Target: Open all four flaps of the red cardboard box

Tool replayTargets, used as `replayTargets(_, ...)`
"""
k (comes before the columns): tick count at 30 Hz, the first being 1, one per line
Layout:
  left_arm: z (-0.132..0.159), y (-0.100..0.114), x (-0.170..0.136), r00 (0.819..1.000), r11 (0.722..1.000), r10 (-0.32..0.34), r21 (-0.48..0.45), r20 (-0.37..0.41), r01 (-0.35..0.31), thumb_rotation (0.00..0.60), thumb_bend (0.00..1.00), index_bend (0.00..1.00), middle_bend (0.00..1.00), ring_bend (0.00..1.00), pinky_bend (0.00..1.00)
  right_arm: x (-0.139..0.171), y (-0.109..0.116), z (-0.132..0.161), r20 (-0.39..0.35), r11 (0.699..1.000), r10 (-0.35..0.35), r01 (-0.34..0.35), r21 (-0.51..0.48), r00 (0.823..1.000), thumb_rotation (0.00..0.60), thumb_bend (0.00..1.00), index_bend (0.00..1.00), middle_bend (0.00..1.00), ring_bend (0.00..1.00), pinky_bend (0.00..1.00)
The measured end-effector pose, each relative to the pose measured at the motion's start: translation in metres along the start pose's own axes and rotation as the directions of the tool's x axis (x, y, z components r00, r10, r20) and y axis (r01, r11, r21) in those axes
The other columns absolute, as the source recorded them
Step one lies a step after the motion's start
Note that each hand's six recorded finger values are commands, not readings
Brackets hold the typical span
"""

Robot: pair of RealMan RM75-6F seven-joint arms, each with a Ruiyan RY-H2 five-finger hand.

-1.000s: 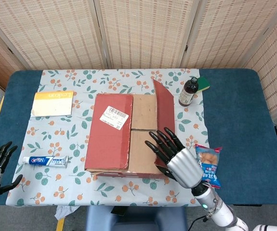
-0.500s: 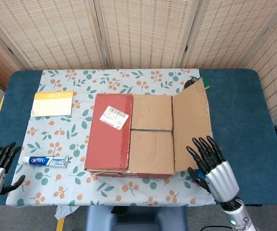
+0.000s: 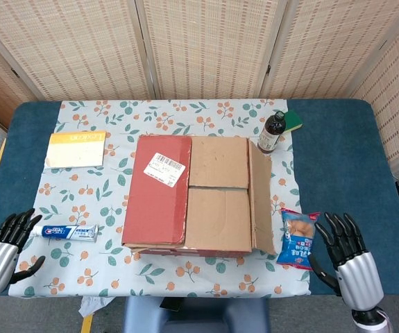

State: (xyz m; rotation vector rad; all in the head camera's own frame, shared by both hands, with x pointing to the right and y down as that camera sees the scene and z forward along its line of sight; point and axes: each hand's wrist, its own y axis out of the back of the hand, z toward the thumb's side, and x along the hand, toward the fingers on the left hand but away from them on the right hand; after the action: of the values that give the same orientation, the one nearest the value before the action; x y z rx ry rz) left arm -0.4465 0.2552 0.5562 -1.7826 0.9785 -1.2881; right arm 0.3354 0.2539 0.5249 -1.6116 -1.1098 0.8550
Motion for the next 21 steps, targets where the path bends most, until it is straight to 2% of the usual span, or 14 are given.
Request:
replayTargets(5,0.009,-0.004,0.002,0.999,0.999,-0.002,-0.04,0.043,0.004,0.6,0.35,0.02,0.06,0.03,0.08,-0.002,-0.002,-0.008,0.002,1.0,0.021,-0.021,-0.003,1.0,0.6,0.4,0.0,0.0,0.0,0.0)
replayTargets(10,0.026,-0.009,0.008,0.997,0.999,-0.025,-0.019,0.067,0.026,0.6,0.35,0.01,0.06,0.03,0.08,-0.007,-0.002,-0.018,0.011,0.997,0.04,-0.039,-0.065,0.999,0.6,0.4,0.0,0.0,0.0,0.0)
replayTargets(17,0.069,-0.007,0.02,0.988,0.996,-0.064,-0.056,0.137,0.072,0.6,0.35,0.06,0.08,0.04,0.08,-0.013,0.0,-0.023,0.011,0.996,0.072,-0.072,-0.06,0.997,0.6,0.4,0.0,0.0,0.0,0.0)
replayTargets(21,0.096,-0.003,0.028,0.978,0.995,-0.086,-0.039,0.192,0.096,0.6,0.35,0.09,0.15,0.05,0.08,-0.013,0.003,-0.024,0.015,0.995,0.078,-0.077,-0.062,0.997,0.6,0.4,0.0,0.0,0.0,0.0)
